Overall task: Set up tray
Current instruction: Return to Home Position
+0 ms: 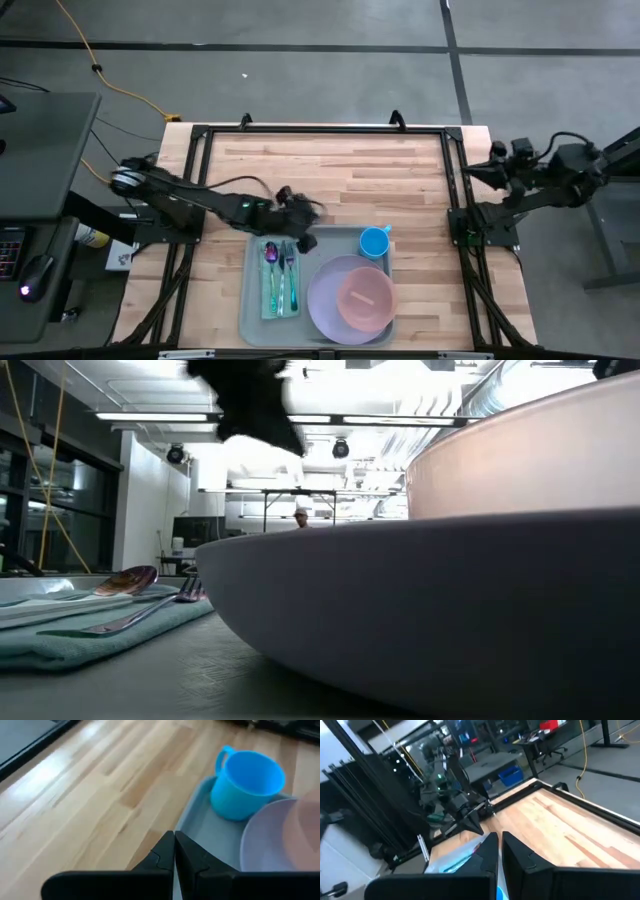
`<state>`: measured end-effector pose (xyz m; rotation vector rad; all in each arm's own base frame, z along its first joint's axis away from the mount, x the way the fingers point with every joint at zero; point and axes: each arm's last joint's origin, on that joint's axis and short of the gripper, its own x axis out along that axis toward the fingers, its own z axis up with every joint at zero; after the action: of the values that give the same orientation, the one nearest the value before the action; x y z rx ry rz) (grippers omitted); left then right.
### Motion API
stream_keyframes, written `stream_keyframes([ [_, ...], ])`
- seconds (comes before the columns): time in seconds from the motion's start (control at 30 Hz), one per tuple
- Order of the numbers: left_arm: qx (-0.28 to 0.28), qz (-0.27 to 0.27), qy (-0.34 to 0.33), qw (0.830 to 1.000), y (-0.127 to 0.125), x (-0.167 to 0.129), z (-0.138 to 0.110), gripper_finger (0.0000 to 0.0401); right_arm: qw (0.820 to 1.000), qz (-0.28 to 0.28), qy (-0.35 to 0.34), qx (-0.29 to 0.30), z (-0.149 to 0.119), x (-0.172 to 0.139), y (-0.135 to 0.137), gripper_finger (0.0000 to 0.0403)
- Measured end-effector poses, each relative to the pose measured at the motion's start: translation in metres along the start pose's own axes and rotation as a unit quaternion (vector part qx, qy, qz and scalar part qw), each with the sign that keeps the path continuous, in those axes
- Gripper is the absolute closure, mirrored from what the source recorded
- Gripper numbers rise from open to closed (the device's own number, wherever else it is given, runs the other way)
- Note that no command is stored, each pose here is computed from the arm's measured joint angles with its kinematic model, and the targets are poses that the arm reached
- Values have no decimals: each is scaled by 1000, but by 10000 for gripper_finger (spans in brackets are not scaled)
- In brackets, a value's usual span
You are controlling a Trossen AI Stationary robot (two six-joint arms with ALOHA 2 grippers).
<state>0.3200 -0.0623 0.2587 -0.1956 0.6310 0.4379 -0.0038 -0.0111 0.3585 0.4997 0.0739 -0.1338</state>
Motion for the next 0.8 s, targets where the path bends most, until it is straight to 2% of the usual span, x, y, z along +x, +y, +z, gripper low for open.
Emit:
stream_keyframes([
  [0.1,-41,-14,-76,996,17,-17,-29,357,1000,-11,-7,4,-2,-8,-5,403],
  [0.2,-74,-46,-174,981,36,-33,-53,357,1000,-23,-2,-2,-4,-10,-8,403],
  [0.27,-83,-70,-234,966,45,-41,-63,357,999,-33,9,-8,-7,-9,-9,403],
  [0.37,-66,-114,-287,949,57,-47,-70,357,999,-40,13,-11,-8,-8,-10,403],
  [0.5,0,-176,-295,939,68,-39,-65,357,998,-67,-6,-10,-7,-8,-11,403],
  [0.63,40,-204,-283,936,92,-20,-61,357,994,-101,-37,-6,-4,-9,-13,403],
  [0.8,37,-236,-364,900,136,-20,-63,357,995,-83,-44,-19,-1,-9,-10,403],
])
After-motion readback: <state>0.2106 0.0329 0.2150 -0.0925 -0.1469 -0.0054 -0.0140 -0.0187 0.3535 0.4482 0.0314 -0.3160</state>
